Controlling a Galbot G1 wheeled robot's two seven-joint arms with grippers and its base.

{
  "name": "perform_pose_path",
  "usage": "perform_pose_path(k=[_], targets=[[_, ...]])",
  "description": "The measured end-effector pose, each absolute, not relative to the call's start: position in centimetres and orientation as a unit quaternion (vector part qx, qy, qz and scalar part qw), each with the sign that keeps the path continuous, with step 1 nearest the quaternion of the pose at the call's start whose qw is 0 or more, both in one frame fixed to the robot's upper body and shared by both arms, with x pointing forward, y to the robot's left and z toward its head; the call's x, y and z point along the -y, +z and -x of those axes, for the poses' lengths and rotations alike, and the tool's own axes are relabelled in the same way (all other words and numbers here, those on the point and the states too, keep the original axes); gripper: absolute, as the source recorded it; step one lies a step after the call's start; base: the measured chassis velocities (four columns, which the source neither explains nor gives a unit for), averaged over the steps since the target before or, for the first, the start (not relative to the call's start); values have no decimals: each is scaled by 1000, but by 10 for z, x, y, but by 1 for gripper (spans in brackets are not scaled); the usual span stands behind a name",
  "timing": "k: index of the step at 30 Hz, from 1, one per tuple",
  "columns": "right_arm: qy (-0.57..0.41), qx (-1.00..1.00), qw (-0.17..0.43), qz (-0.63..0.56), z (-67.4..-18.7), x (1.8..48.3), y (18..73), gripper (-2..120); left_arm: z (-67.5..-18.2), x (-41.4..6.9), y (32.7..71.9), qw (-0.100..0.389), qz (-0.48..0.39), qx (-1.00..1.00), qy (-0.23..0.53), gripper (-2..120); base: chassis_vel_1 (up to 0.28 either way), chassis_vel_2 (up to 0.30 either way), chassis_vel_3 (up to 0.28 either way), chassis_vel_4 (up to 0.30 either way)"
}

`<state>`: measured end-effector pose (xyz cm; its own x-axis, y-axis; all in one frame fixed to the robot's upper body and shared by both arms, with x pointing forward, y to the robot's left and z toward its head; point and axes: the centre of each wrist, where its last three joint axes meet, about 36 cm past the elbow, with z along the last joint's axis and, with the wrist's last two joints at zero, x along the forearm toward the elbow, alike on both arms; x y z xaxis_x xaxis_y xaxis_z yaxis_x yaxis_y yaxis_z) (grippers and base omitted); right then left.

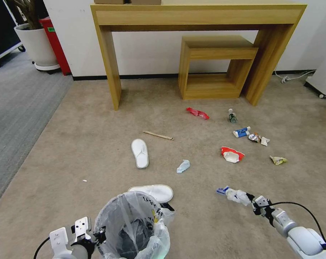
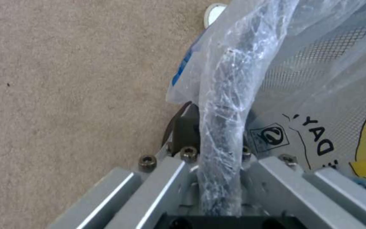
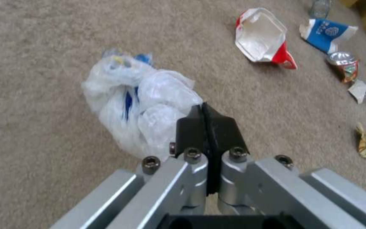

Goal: Pick up the trash bin and place the garbage on the floor into it.

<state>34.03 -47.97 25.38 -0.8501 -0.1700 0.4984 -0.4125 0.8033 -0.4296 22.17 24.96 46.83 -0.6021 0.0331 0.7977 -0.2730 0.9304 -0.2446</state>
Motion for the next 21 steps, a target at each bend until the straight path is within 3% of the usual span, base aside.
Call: perform_pose_path(k=[21], targets=[[256,953,49,-156,-373,449,364,0,-233,-248,469,429,-57,882,186,0,0,0,0,0]])
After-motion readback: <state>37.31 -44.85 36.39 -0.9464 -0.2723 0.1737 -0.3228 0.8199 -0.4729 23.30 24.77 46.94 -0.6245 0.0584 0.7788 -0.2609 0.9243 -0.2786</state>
